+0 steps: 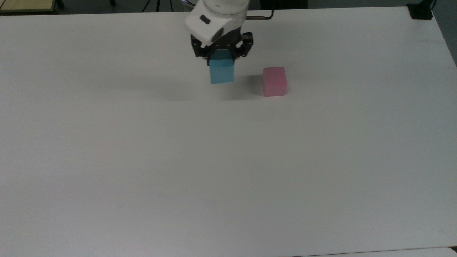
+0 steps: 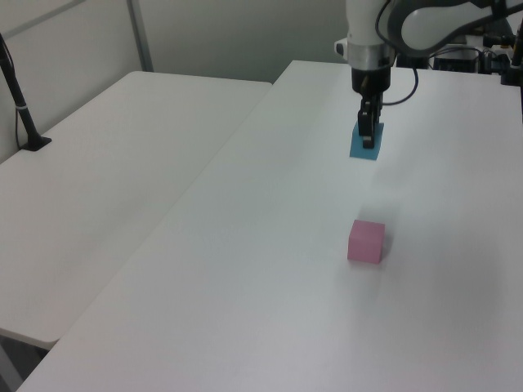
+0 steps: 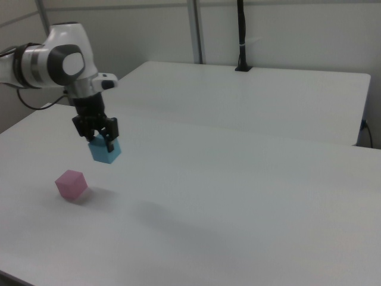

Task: Put blue cube on pink cube
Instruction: 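Lift the blue cube and carry it over the pink cube, then lower the blue cube onto the pink cube's top face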

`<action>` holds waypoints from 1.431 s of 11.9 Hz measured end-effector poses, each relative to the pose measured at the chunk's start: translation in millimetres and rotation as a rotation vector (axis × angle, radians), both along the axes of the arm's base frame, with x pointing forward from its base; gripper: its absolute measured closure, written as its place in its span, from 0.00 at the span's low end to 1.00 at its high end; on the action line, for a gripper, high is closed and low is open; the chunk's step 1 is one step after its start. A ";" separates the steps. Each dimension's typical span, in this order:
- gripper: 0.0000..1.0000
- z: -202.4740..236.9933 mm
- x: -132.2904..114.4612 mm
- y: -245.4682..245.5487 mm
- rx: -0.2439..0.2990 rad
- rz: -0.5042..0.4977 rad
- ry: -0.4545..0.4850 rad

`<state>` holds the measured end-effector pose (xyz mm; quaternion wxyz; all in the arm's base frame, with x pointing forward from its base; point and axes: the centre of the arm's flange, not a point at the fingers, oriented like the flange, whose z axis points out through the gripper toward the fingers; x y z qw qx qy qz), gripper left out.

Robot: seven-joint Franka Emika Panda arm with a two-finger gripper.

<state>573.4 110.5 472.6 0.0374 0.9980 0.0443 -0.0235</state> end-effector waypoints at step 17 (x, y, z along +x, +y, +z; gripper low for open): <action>0.40 -83.9 -32.9 165.0 -0.053 0.046 0.051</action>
